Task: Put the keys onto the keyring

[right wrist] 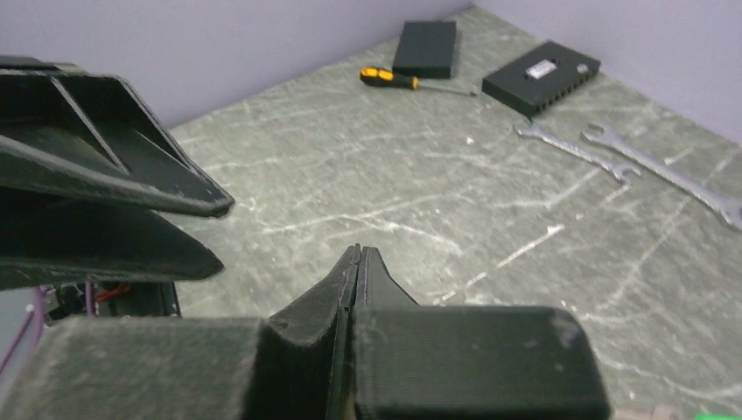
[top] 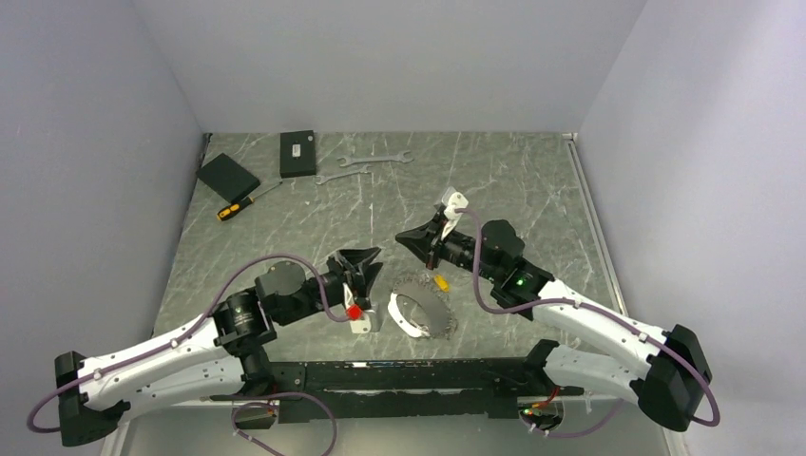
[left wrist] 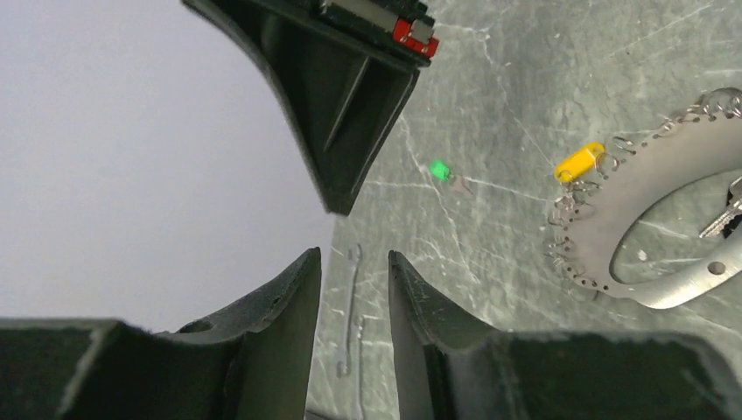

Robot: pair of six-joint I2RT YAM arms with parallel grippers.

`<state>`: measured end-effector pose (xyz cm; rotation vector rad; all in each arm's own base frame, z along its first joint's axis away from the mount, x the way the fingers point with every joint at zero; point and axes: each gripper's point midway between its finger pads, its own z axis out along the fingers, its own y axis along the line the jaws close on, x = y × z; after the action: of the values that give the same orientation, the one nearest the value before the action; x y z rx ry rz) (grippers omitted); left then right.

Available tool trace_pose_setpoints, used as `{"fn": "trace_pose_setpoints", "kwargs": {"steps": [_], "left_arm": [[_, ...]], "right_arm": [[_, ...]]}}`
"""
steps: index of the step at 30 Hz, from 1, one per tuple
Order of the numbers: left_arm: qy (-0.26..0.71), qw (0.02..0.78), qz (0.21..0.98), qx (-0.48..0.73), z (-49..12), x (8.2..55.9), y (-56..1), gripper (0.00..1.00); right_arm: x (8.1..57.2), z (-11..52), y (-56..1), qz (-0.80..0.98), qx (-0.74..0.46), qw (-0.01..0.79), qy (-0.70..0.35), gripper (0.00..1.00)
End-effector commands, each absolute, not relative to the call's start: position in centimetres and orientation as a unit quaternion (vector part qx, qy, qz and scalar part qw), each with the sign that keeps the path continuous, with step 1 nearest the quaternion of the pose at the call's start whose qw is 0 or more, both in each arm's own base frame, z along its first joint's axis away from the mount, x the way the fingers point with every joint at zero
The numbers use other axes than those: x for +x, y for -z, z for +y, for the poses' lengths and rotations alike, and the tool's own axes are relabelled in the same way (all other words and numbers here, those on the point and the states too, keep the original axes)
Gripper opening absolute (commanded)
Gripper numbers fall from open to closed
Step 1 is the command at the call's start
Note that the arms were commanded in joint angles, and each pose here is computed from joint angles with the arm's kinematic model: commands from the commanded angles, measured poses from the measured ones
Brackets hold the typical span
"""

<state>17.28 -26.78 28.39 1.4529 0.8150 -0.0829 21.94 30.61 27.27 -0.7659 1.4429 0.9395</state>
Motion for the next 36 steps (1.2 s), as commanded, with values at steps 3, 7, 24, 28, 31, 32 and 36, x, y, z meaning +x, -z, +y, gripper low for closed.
{"fn": "trace_pose_setpoints", "kwargs": {"steps": [3, 7, 24, 28, 31, 32, 36], "left_arm": [[0.093, 0.666, 0.474, 0.569, -25.1, 17.5, -25.3, 0.42], [0.155, 0.666, 0.521, 0.510, -26.0, 17.4, -23.5, 0.44], [0.176, 0.544, 0.793, 0.209, -24.0, 26.0, -19.4, 0.71], [0.220, 0.523, 0.797, 0.210, -25.7, 28.1, -19.9, 0.64], [0.225, 0.496, 0.813, 0.204, -27.2, 29.1, -18.7, 0.56], [0.224, 0.475, 0.826, 0.205, -27.6, 29.2, -17.6, 0.54], [0.237, 0.417, 0.852, 0.208, -29.8, 29.5, -14.3, 0.42]], "right_arm": [[23.9, 29.4, -25.1, 0.677, -0.284, 0.579, -0.354, 0.00], [26.0, 27.1, -20.7, 0.765, -0.202, 0.541, -0.285, 0.00], [29.7, 20.5, -11.0, 0.910, -0.056, 0.391, -0.125, 0.74], [33.5, 19.4, -12.0, 0.914, -0.021, 0.381, -0.136, 0.74], [35.4, 18.7, -12.3, 0.915, -0.012, 0.384, -0.121, 0.74], [35.8, 18.2, -12.1, 0.918, -0.003, 0.381, -0.112, 0.74], [37.8, 16.8, -10.6, 0.926, 0.025, 0.363, -0.104, 0.74]]}}
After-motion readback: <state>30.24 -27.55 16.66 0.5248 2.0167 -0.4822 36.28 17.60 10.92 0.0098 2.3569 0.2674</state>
